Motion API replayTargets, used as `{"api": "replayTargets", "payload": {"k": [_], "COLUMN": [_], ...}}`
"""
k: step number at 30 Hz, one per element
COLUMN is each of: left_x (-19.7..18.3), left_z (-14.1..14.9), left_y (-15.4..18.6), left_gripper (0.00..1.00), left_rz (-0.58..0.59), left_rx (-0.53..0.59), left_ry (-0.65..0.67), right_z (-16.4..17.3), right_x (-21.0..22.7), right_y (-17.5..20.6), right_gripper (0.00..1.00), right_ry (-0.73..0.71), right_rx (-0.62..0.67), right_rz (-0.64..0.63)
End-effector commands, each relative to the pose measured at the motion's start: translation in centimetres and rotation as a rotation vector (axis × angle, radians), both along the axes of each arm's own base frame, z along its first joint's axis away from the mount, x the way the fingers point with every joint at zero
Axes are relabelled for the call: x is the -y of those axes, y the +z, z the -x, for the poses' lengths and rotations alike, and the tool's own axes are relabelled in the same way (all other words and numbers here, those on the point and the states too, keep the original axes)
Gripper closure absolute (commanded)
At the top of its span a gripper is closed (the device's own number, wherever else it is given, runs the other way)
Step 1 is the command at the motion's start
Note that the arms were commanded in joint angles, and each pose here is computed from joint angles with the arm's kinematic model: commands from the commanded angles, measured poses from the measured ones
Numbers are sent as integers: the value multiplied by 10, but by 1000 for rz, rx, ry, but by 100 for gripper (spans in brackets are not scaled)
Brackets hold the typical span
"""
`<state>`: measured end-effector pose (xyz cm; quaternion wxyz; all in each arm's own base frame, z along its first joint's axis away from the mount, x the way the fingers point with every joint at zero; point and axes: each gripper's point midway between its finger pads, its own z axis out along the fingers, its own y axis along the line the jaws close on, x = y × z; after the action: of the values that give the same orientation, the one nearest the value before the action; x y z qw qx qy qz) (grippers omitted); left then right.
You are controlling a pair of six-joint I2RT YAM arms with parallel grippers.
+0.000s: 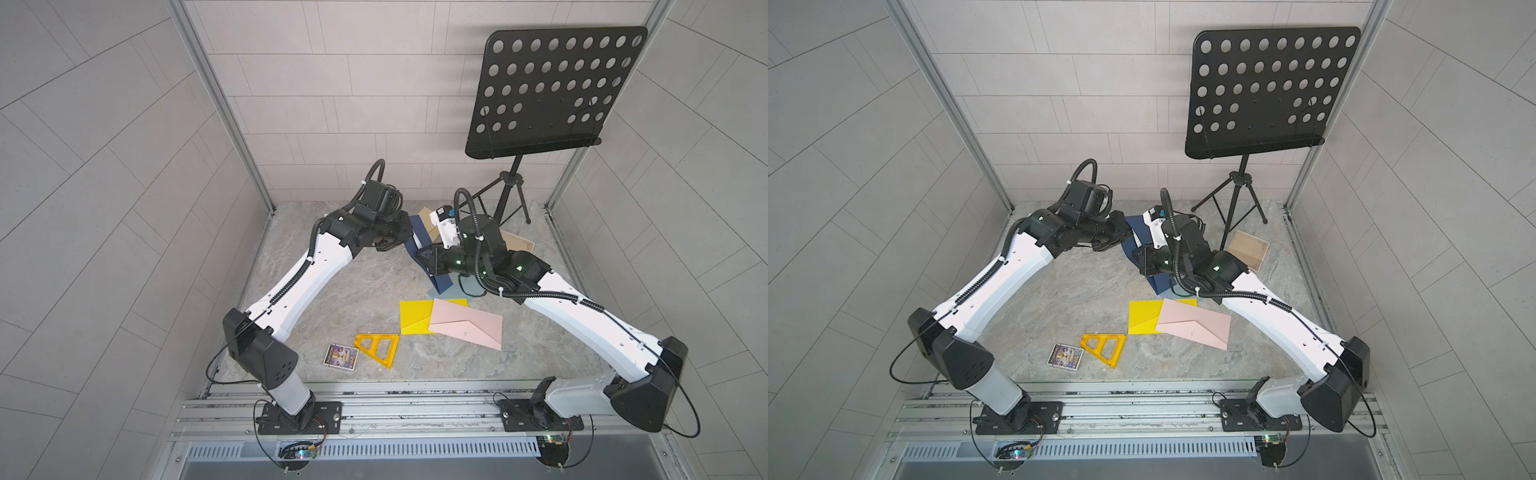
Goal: Take the letter paper out of the envelope
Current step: Take out the letter paper from the envelope.
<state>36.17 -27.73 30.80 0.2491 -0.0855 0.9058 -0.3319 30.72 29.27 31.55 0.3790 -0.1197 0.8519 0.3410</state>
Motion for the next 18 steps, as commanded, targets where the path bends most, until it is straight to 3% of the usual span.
{"api": "replayTargets", "payload": {"k": [1, 18], "left_x": [1, 5], "left_z": [3, 6], "left_y": [10, 13], "left_gripper": [100, 100], "left_rz": [4, 19], "left_rx": [16, 10], "left_ry": [-10, -15], "right_z": [-4, -14], "right_x": [6, 22], "right_y": [0, -20], "right_gripper": [89, 85], "right_ry": [-29, -95], "right_rx": [25, 42], "right_rz": [53, 209]}}
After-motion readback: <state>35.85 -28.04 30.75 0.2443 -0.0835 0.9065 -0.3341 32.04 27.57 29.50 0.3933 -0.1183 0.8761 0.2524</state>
